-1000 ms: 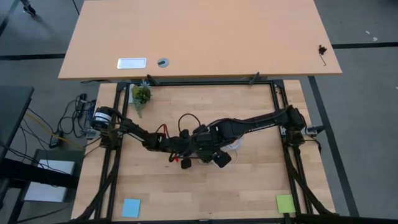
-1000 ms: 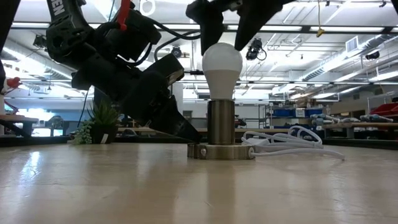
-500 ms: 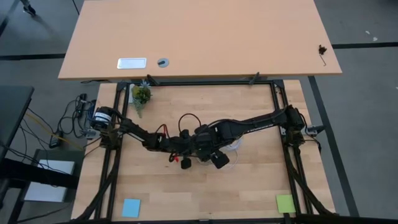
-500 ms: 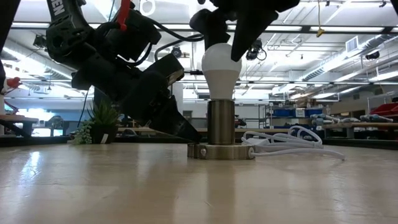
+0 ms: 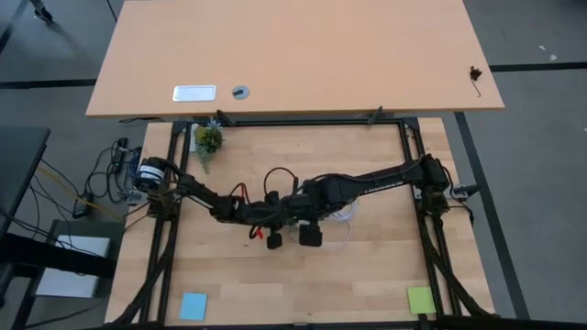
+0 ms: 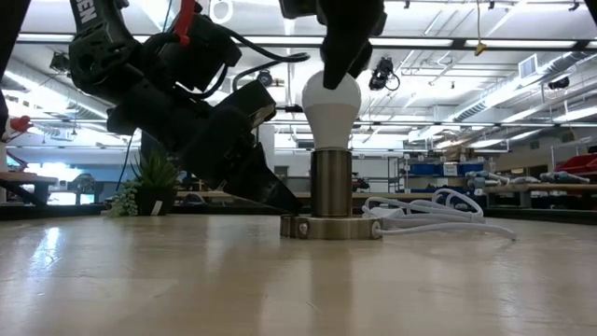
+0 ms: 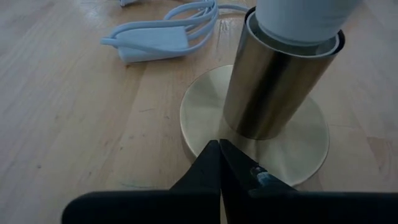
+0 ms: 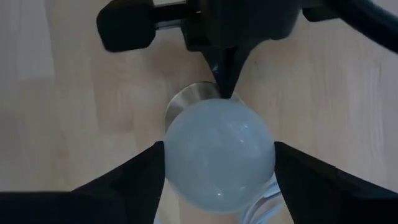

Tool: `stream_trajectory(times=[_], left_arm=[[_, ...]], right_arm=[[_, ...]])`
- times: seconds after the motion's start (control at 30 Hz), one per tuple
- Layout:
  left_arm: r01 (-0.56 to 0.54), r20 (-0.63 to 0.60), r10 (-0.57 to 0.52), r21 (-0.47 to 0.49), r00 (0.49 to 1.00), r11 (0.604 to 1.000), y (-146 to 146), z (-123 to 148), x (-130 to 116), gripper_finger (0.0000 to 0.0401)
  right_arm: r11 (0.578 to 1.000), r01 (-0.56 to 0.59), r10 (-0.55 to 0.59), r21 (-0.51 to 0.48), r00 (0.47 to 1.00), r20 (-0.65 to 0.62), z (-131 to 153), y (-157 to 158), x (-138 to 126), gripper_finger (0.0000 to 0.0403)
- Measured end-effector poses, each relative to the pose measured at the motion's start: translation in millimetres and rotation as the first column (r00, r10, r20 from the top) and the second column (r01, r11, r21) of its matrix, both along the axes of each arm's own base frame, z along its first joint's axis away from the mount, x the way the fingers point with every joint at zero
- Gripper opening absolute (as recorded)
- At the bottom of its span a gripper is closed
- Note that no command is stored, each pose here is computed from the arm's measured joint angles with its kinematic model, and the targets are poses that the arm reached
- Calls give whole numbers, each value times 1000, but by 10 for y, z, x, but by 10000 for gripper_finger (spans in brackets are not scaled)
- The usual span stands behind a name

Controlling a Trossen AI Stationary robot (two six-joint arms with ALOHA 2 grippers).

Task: Screw lightbulb
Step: Insert the lightbulb into the lamp socket

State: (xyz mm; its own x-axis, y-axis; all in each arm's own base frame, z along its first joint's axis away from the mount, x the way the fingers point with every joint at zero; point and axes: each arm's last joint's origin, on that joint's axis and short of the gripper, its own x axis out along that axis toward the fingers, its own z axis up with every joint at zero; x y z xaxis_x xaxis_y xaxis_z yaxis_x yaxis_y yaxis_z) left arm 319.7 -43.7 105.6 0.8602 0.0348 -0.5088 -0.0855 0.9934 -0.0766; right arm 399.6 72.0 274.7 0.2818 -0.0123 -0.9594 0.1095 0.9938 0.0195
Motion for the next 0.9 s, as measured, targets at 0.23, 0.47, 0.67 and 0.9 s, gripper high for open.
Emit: stream_trajectory(times=[0.23,0.47,0.67,0.9], left_arm=[[-1,0,1,0,1000,1000,0,0,0,0],[-2,1,2,0,1000,1000,1,1,0,0],[-1,0,1,0,1000,1000,0,0,0,0],[-1,0,1,0,1000,1000,1,0,0,0]], right_arm=[[999,-31,31,-30,999,-14,-19,70,-33,327],[965,-247,246,-89,969,-24,178,66,-69,351],[874,-462,461,-151,886,-44,197,67,-59,347],[762,-617,617,-198,784,-69,141,70,-1,334]])
